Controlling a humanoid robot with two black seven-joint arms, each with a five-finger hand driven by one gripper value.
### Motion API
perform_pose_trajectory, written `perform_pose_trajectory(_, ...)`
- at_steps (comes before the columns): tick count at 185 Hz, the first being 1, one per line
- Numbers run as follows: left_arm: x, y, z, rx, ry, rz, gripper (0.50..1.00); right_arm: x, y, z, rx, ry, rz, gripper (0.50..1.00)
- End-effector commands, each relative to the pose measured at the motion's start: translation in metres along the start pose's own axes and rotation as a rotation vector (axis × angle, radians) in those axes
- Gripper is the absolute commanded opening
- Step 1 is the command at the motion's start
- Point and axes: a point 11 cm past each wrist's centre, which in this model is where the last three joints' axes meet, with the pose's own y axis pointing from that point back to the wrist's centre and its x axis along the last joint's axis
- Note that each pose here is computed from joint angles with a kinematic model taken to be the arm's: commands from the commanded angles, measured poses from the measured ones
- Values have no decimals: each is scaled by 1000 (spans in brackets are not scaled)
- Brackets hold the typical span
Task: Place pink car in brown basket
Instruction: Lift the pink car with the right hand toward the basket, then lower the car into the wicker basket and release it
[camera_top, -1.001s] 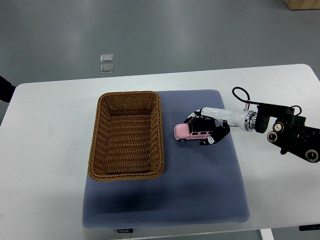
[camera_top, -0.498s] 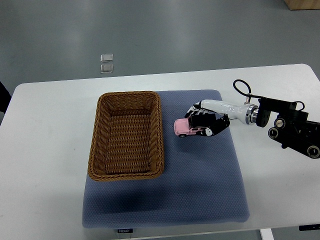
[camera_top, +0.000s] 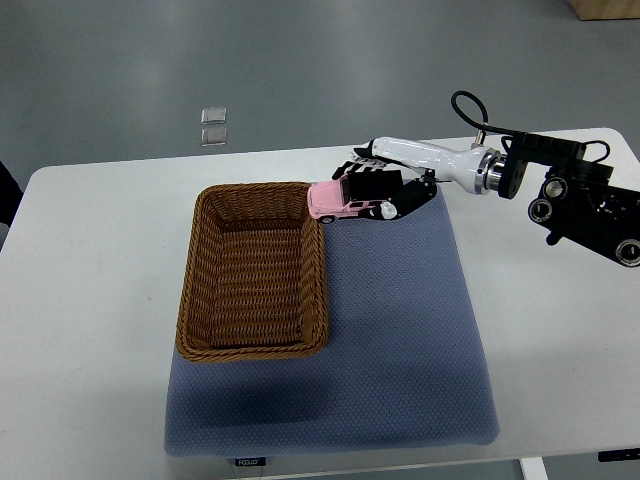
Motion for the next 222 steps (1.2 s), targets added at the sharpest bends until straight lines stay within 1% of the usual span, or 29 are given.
perform_pose_trajectory(1,-1,0,0,0,-2,-4,1000,-5,-19,-16,37,1,-17,500)
perform_pose_trajectory(24,-1,0,0,1,-3,-4,1000,-17,-43,-27,55,-7,-38,500)
perform_pose_trajectory(64,-2,0,0,0,-3,-5,1000,-57,-81,-41,77,-34,-82,500)
perform_pose_trajectory(105,-2,0,0,0,-3,-5,1000,-95,-103,-42,59,1,-100,500)
perform_pose_trajectory(126,-2,0,0,0,-3,-5,1000,-103,-99,-27,20,-10,-76,500)
perform_pose_trajectory(127,-2,0,0,0,-3,-5,1000,-103,-99,-25,17,-11,-71,525)
perform_pose_trajectory(128,-2,0,0,0,-3,-5,1000,-103,-99,-25,17,-11,-71,525)
perform_pose_trajectory(129,-1,0,0,0,-3,-4,1000,-103,-98,-25,15,-12,-70,551)
perform_pose_trajectory(132,-2,0,0,0,-3,-5,1000,-103,-98,-23,11,-12,-68,574)
perform_pose_trajectory(133,-2,0,0,0,-3,-5,1000,-103,-98,-22,8,-13,-66,598)
perform_pose_trajectory(134,-2,0,0,0,-3,-5,1000,-103,-98,-22,8,-13,-66,599)
perform_pose_trajectory(135,-2,0,0,0,-3,-5,1000,-103,-98,-22,8,-12,-64,631)
perform_pose_trajectory(136,-2,0,0,0,-3,-5,1000,-103,-98,-22,8,-12,-64,631)
perform_pose_trajectory(137,-2,0,0,0,-3,-5,1000,-103,-97,-21,6,-13,-63,672)
perform_pose_trajectory(138,-2,0,0,0,-3,-5,1000,-103,-97,-21,6,-13,-63,672)
perform_pose_trajectory(139,-1,0,0,0,-3,-4,1000,-104,-97,-20,3,-14,-63,715)
perform_pose_trajectory(140,-1,0,0,1,-3,-4,1000,-104,-97,-20,3,-14,-63,715)
perform_pose_trajectory(141,-2,0,0,0,-3,-5,1000,-104,-97,-19,1,-15,-63,753)
perform_pose_trajectory(142,-2,0,0,0,-3,-5,1000,-104,-97,-19,1,-15,-63,754)
perform_pose_trajectory(143,-2,0,0,0,-3,-5,1000,-104,-97,-19,1,-17,-63,782)
perform_pose_trajectory(153,-1,0,0,1,-3,-4,1000,-107,-96,-18,0,-22,-65,842)
perform_pose_trajectory(155,-1,0,0,1,-3,-4,1000,-107,-96,-18,0,-22,-65,842)
perform_pose_trajectory(157,-1,0,0,1,-3,-4,1000,-107,-96,-18,0,-22,-65,858)
perform_pose_trajectory(158,-1,0,0,1,-3,-4,1000,-107,-96,-18,0,-22,-65,878)
perform_pose_trajectory(159,-1,0,0,1,-3,-4,1000,-107,-96,-18,0,-22,-65,879)
perform_pose_trajectory(160,-1,0,0,1,-3,-4,1000,-107,-96,-18,0,-24,-66,901)
perform_pose_trajectory(162,-1,0,0,1,-3,-4,1000,-107,-96,-18,0,-24,-66,911)
perform_pose_trajectory(191,-1,0,0,1,-5,-4,1000,-94,-99,-25,18,-47,-30,915)
perform_pose_trajectory(222,-1,0,0,1,-5,-4,1000,-27,-99,-44,89,-214,175,915)
